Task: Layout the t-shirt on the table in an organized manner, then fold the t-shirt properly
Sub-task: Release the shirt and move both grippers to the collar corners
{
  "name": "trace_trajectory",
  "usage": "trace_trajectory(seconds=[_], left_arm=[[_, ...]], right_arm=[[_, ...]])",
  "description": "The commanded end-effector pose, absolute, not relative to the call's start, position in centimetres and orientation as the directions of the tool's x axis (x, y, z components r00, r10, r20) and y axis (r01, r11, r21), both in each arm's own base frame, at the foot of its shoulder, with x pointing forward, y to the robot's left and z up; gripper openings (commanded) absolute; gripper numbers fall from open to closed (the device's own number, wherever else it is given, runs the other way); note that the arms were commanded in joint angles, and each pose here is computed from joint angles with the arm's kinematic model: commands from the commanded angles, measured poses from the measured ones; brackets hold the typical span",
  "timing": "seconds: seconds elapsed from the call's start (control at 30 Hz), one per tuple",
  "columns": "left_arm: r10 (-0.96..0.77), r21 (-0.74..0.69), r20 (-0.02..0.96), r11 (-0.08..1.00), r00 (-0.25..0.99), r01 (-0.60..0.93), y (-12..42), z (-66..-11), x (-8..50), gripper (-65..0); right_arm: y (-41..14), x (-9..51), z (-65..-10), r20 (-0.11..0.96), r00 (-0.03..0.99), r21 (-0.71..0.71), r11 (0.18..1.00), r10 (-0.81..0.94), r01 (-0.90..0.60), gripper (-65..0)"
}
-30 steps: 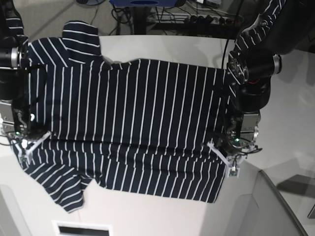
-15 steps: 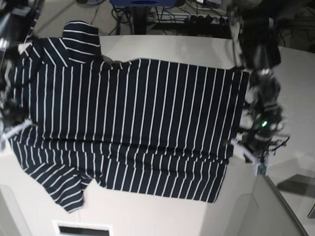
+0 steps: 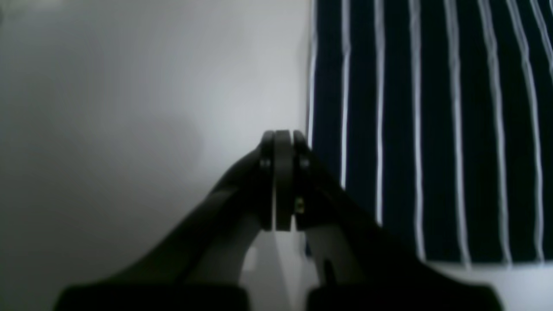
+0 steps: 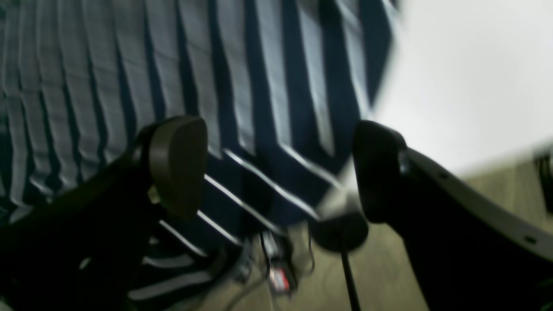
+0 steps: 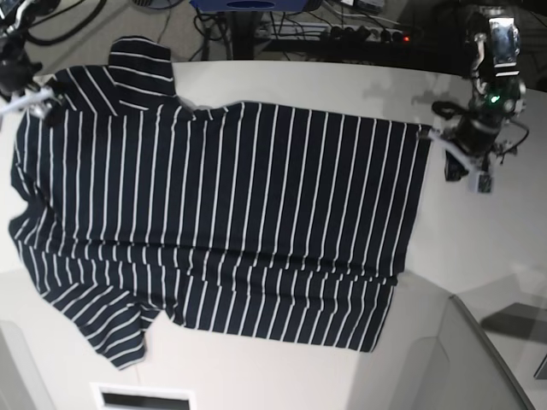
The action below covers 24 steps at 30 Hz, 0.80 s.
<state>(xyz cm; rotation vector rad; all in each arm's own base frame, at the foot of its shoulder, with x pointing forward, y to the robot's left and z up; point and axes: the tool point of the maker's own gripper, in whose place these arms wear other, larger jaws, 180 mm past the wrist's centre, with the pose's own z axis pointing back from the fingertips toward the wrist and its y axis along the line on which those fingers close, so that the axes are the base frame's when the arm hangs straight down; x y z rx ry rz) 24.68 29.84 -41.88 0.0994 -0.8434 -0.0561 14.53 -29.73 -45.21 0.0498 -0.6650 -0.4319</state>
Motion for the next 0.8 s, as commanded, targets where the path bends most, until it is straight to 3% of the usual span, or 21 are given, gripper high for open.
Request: trace_trajectory(seconds=[0.0,0.77], left_arm=[[-0.083,0.126,0.779,0.992,0.621,-0.024,31.3,-40.1,25.5,-65.0],[-0.022,0.122,0.781,0.986,0.624,-0.117,34.4,-39.7,23.7,-65.0]], right_arm=[[-30.3,15.0,-44.4,0.621,0.679,0.182,0.915,-0.391,0.360,-15.6],[-31.1,12.4,-47.9,0.548,0.707,0.216,0.892,-0.448,0.398,-15.6]])
